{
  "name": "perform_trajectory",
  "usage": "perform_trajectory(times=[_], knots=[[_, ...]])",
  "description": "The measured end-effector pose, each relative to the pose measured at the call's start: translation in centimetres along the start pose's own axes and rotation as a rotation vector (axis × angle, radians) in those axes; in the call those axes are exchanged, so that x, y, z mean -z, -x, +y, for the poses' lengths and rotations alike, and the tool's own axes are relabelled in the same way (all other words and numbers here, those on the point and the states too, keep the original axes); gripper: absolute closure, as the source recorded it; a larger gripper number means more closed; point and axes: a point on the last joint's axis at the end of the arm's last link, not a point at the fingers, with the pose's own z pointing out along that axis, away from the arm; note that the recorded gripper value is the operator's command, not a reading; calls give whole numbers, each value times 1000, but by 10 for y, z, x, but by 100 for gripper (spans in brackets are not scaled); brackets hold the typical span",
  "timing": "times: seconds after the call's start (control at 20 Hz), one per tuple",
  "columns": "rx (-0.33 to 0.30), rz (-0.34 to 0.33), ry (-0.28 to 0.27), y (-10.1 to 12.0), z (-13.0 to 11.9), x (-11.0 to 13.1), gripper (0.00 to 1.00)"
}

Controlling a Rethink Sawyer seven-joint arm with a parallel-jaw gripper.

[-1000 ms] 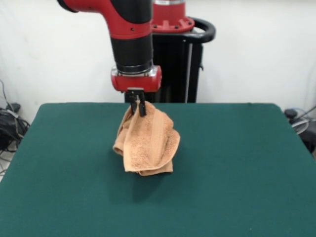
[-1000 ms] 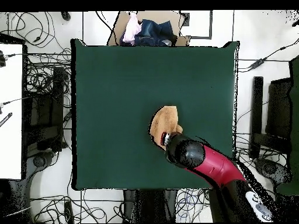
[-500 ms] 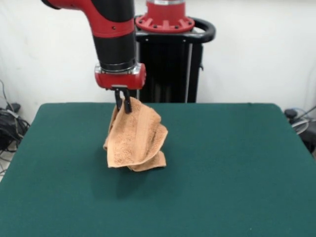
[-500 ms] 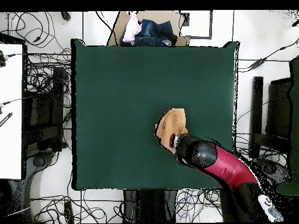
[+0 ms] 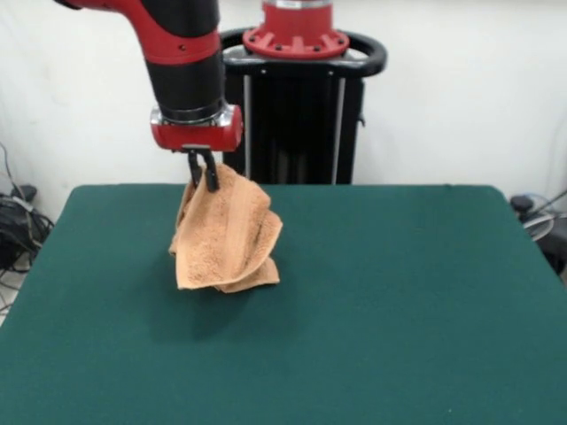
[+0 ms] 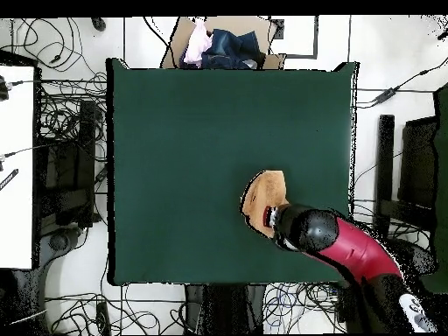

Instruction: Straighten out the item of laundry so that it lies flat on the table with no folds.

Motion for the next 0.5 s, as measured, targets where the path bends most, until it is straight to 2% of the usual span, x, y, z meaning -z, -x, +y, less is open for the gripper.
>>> perform_trajectory(times=[0.3,0.5], knots=[[23,61,-25,-8,-19,10,100],[45,71,-47,-8,-24,16,100]])
